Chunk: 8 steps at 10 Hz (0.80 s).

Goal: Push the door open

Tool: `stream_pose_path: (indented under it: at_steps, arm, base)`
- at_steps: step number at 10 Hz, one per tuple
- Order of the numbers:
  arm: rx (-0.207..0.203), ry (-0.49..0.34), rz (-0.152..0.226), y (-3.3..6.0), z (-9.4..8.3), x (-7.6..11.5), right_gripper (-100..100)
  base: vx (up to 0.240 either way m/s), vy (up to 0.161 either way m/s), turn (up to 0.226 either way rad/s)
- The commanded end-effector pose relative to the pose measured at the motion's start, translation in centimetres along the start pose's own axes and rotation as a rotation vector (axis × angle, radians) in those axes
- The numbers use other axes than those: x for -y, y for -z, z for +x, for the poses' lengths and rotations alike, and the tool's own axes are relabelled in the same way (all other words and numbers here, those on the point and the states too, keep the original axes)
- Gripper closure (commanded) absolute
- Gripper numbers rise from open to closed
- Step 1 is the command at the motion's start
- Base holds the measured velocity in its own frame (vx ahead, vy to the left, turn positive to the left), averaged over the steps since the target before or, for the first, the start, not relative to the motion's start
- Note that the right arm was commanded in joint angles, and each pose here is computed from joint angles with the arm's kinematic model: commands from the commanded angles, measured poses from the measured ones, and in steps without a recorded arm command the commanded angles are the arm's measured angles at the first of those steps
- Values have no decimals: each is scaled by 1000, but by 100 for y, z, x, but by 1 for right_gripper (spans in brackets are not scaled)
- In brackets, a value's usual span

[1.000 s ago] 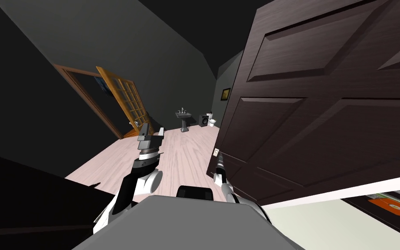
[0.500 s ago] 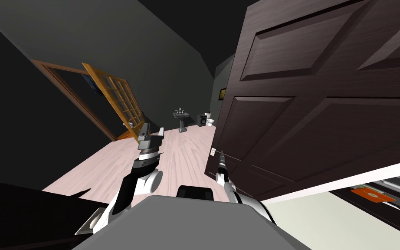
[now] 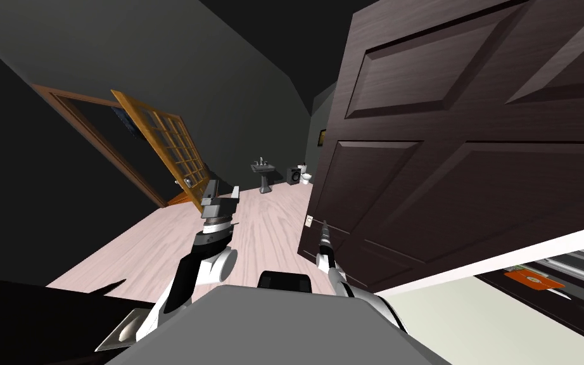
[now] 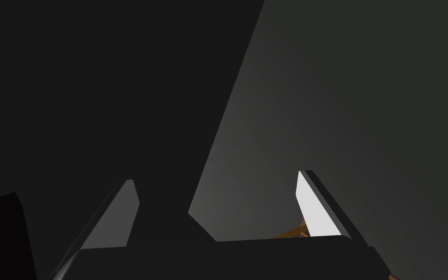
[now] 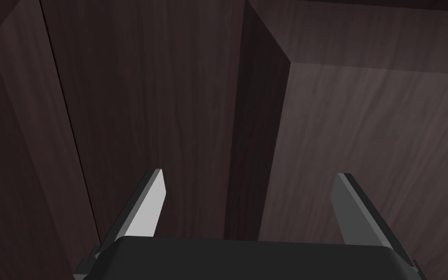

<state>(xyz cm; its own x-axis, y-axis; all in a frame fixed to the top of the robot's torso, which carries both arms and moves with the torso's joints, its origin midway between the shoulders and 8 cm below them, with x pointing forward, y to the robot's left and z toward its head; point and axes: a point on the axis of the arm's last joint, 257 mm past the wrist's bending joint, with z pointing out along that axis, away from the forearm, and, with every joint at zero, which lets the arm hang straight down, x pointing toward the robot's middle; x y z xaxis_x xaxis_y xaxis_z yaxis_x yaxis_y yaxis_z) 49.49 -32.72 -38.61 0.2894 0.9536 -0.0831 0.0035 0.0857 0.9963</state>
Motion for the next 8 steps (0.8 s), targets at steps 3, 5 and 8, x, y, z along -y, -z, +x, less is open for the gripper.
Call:
stream_pose_path:
  at_steps: [3,5,8]
  arm:
    - [-9,3,-15,-52,-21,-70,-100]
    - [-30,-17,-7,-22,118,-50,-100]
    - [-40,-33,0,7,221,-35,-100]
  base:
    - [5,-15,-55]
    - [-11,-37,-228]
    - [-58,78,-72]
